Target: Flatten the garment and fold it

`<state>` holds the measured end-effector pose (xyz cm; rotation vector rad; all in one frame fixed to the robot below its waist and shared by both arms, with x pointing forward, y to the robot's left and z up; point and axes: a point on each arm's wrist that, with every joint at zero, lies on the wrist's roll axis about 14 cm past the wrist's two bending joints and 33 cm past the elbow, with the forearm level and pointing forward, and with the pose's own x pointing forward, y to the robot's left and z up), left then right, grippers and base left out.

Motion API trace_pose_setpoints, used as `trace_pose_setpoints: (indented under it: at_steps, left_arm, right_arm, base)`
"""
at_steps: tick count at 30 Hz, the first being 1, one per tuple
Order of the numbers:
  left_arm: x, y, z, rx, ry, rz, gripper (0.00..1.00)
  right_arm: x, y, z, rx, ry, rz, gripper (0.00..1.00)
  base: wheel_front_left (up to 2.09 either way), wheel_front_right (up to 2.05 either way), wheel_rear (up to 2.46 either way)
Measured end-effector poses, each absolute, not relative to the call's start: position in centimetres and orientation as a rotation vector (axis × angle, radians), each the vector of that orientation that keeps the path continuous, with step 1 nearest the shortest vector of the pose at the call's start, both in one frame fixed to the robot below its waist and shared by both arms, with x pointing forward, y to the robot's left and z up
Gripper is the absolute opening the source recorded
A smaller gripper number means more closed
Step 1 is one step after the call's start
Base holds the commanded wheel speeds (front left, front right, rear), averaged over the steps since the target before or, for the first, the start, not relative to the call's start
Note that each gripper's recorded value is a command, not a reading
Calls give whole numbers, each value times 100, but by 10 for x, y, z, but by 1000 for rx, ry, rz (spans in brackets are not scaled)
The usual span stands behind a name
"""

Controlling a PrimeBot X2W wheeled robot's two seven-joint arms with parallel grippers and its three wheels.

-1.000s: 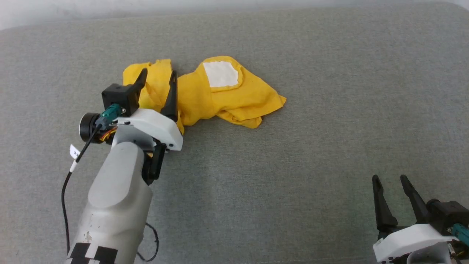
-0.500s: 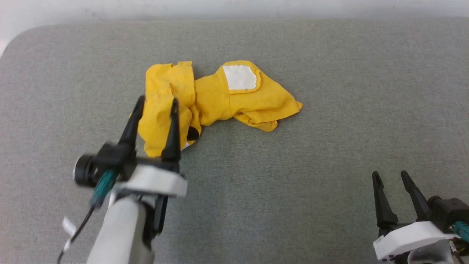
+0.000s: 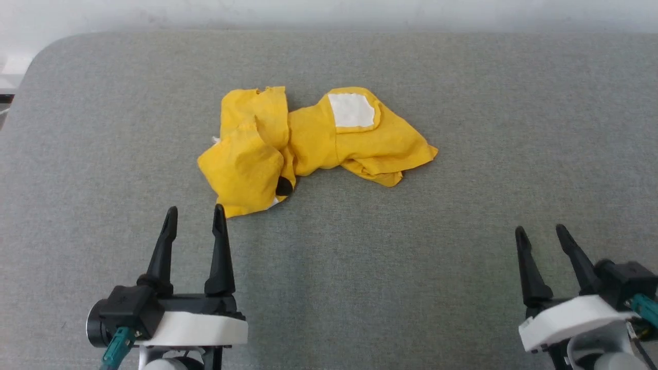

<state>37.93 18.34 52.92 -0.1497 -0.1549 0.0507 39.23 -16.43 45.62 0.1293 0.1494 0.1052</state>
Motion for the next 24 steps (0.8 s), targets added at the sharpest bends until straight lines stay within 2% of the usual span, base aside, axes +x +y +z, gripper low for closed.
trace_pose_setpoints:
  at_steps: [5, 12, 17, 24]
  left_arm:
    - [378, 186, 531, -146, -162, 56, 100]
    - [379, 181, 529, -138, -155, 36, 100]
    - [377, 178, 527, -140, -148, 27, 100]
    - [374, 180, 528, -138, -148, 33, 100]
  right_arm:
    - [420, -139, 479, 130, 129, 182, 100]
    - [466, -97, 509, 52, 189, 329, 100]
    - [487, -82, 500, -57, 302, 411, 100]
    - [503, -54, 472, -99, 469, 494, 100]
  base:
    - [0, 0, 0]
    - [0, 0, 0]
    - [0, 0, 0]
    - [0, 0, 0]
